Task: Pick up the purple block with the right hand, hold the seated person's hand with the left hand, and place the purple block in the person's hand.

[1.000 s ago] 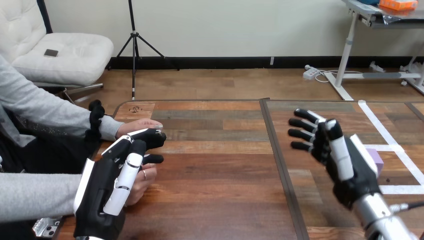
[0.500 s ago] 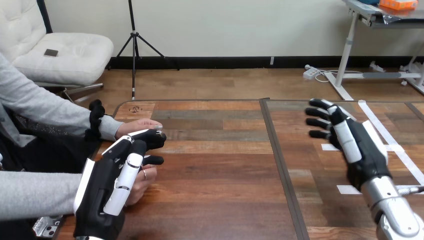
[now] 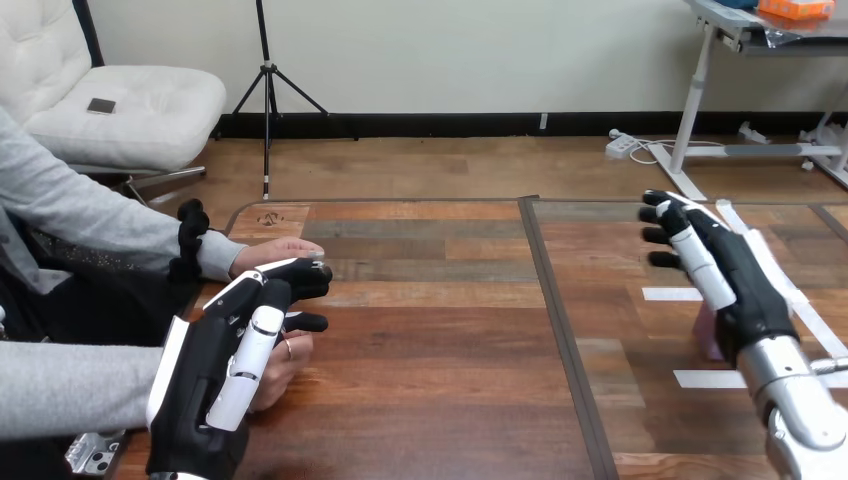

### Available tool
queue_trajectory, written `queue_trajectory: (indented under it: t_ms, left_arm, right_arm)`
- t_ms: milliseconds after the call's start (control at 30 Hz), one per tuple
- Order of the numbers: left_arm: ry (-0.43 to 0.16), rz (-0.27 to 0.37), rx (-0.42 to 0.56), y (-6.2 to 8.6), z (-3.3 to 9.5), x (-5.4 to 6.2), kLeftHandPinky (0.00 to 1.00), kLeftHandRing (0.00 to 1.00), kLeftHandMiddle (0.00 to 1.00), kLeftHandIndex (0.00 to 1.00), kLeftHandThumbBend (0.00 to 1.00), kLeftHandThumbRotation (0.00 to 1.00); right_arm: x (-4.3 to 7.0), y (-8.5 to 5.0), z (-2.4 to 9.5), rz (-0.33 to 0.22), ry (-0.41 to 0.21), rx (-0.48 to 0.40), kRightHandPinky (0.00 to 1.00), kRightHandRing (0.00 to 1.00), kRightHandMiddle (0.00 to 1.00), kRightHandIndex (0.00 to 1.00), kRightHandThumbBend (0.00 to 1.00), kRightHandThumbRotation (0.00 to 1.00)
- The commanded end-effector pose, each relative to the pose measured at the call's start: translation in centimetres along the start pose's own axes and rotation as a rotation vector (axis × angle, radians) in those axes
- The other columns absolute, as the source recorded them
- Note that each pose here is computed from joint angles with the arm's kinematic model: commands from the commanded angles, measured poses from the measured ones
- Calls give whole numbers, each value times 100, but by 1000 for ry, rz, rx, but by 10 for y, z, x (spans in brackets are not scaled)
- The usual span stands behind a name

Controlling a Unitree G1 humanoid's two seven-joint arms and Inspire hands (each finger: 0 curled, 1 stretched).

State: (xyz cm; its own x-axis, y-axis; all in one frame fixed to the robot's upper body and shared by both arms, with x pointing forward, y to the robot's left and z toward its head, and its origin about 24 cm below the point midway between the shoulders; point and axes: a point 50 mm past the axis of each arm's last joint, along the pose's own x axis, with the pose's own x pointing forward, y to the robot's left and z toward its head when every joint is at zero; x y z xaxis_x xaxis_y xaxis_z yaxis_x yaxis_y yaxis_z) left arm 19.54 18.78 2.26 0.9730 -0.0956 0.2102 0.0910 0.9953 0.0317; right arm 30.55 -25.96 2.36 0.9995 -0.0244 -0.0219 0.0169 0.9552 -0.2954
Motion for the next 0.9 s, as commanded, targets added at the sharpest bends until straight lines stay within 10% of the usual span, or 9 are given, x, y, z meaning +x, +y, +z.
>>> queue_trajectory:
  t_ms: [0, 867]
  left_arm:
    - [-97, -14, 18, 0, 15, 16, 61, 74, 71, 65, 46, 82]
    - [-95, -23, 0, 0, 14, 16, 61, 74, 71, 65, 43, 80]
  right_arm:
    - [24, -15, 33, -50, -98, -55, 80, 85, 85, 86, 83, 89]
    - [39, -36, 34, -118, 46, -276, 78, 86, 86, 86, 92, 86]
